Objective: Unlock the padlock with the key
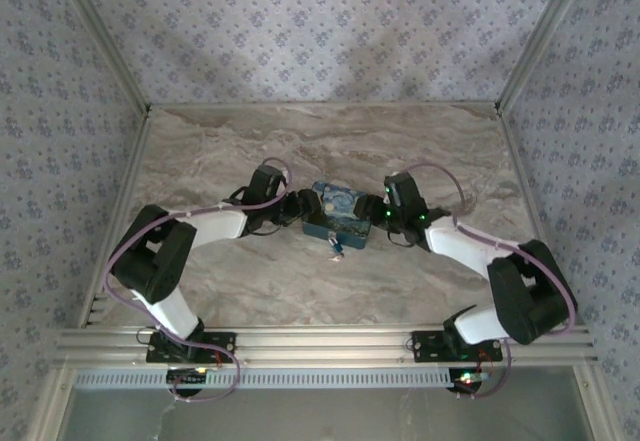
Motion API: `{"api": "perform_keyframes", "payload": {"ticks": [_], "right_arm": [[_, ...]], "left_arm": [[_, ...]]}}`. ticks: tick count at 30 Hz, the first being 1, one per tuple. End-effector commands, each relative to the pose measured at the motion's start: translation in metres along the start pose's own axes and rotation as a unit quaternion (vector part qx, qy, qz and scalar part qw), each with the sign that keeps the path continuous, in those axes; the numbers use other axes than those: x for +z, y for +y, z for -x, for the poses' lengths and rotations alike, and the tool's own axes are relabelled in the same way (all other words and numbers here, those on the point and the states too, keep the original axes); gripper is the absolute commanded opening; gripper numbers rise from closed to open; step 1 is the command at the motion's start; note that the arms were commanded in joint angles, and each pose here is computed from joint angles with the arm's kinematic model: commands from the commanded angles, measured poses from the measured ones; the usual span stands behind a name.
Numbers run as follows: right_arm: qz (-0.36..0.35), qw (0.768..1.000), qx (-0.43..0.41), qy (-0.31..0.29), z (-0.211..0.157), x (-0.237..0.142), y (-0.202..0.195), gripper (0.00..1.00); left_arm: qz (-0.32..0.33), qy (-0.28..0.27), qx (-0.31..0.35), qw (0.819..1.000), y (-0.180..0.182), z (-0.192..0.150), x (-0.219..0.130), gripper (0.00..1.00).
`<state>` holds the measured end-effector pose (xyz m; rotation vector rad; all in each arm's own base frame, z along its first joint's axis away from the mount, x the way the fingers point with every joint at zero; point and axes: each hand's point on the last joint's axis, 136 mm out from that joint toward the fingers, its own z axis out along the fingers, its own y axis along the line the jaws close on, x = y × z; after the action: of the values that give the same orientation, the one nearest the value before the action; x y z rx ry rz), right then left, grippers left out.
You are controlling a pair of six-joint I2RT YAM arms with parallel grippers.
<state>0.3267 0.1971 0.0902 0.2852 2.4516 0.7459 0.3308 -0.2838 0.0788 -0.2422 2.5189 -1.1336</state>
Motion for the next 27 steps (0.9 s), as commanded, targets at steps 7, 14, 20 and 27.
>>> {"api": "perform_keyframes", "payload": {"ticks": [7, 14, 20, 27], "right_arm": [[0.039, 0.999, -0.004, 0.018, 0.023, 0.031, 0.034, 0.58], [-0.005, 0.999, -0.037, 0.008, 0.026, 0.016, 0.022, 0.6], [-0.04, 0.996, -0.077, -0.008, 0.02, -0.018, 0.009, 0.6], [-0.047, 0.987, -0.15, -0.012, -0.011, -0.048, 0.016, 0.58]], "left_arm": [[-0.012, -0.039, 0.014, 0.999, -0.014, 0.015, -0.018, 0.63], [0.008, -0.051, 0.012, 0.999, -0.002, 0.023, -0.027, 0.64], [0.024, -0.067, 0.022, 0.997, 0.001, 0.02, -0.046, 0.64], [0.025, -0.072, 0.02, 0.997, 0.006, 0.007, -0.067, 0.64]]}}
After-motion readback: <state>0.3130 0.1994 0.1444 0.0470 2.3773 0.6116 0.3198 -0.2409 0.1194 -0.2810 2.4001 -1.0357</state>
